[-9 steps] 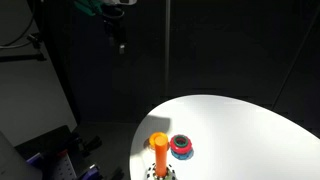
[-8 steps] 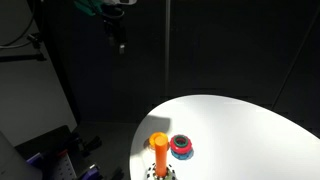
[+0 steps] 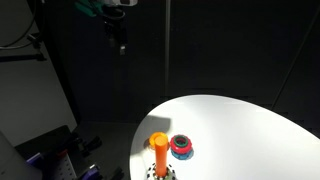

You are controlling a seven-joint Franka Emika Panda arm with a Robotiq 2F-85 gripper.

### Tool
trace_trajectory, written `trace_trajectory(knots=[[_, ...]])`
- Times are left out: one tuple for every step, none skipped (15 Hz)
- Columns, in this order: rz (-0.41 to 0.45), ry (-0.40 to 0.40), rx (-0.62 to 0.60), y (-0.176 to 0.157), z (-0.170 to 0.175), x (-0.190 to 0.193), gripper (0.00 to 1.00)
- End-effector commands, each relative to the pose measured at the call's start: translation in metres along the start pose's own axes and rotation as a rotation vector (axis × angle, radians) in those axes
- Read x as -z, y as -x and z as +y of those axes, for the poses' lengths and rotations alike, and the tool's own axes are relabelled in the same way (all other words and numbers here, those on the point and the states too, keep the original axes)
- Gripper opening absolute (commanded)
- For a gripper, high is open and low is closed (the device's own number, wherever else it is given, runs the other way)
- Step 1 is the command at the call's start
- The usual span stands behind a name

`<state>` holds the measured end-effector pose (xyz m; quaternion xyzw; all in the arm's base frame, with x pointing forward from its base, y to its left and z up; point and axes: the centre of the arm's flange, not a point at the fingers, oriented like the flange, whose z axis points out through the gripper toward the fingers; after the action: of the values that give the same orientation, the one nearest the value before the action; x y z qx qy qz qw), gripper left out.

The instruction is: Put the orange ring on the stake

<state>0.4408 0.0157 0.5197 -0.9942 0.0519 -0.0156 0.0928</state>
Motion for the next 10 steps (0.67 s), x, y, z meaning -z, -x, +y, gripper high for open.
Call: trace_trajectory(knots=[[0.008,0.063,-0.016,-0.008,0.012,-0.012,1.0],[0.005,0.079,-0.018,-0.01,0.017,-0.016,1.0],[0.008,0.097,-0.023,-0.014,0.023,-0.022,1.0],[0.01,0.11,-0.029,-0.016,0.028,-0.028,1.0],[0.023,0.126,-0.041,-0.018,0.036,-0.036,1.0],[0.031,0.136,-0.049,-0.02,0.042,-0.043,1.0],[0.047,0.152,-0.054,-0.021,0.049,-0.052,1.0],[0.062,0.164,-0.056,-0.023,0.056,-0.06,1.0],[0.075,0.173,-0.065,-0.025,0.063,-0.068,1.0],[0.091,0.185,-0.071,-0.026,0.07,-0.076,1.0]])
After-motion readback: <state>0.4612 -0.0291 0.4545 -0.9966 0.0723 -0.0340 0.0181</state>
